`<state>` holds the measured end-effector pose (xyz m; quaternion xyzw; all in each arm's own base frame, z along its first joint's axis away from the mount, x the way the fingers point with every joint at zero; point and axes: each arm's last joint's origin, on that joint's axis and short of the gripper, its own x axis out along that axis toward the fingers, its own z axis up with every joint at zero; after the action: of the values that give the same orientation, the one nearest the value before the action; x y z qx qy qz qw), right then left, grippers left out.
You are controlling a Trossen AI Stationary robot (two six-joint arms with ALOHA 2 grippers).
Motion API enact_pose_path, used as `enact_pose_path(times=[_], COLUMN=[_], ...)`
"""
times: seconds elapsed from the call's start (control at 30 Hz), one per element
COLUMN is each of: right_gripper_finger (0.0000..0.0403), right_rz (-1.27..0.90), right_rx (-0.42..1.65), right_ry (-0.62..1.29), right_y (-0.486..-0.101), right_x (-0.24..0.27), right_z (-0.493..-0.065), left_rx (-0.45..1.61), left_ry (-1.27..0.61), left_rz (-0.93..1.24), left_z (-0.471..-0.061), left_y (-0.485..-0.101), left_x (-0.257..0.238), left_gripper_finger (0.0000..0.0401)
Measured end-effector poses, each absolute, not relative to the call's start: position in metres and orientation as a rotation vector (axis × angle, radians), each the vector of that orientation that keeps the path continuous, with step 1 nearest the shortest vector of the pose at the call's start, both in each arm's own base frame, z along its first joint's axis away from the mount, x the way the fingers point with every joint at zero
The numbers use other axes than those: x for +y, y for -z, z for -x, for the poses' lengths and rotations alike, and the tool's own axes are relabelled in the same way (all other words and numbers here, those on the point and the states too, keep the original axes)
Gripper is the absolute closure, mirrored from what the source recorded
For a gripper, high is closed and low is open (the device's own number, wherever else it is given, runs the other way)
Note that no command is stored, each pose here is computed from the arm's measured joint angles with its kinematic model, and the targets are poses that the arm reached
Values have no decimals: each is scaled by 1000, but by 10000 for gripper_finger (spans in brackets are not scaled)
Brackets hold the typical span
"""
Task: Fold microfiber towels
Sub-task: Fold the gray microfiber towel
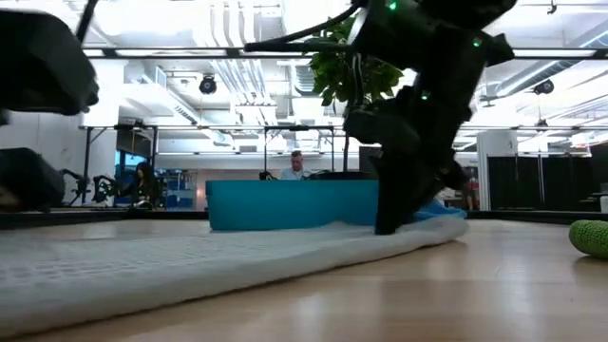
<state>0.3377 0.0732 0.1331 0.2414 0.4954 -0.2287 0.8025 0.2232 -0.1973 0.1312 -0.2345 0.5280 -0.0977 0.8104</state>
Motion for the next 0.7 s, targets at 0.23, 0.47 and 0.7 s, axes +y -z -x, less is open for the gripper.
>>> enact_pose_path(times=[0.23, 0.47, 0.7], right_gripper_finger=[394, 394, 394], right_rz=[-338, -336, -358], right_rx=[957, 883, 830], right_ry=[435, 336, 321], right_y=[-183, -212, -217], right_x=[86, 126, 180], right_z=[-344, -333, -301], left_rx=[1017, 904, 795], left_ry=[167, 105, 92], left_rz=[522, 492, 305], left_z=[-219, -243, -294], left_y=[-154, -165, -177], left_x=[-192, -160, -95], left_gripper_finger=[400, 401, 401])
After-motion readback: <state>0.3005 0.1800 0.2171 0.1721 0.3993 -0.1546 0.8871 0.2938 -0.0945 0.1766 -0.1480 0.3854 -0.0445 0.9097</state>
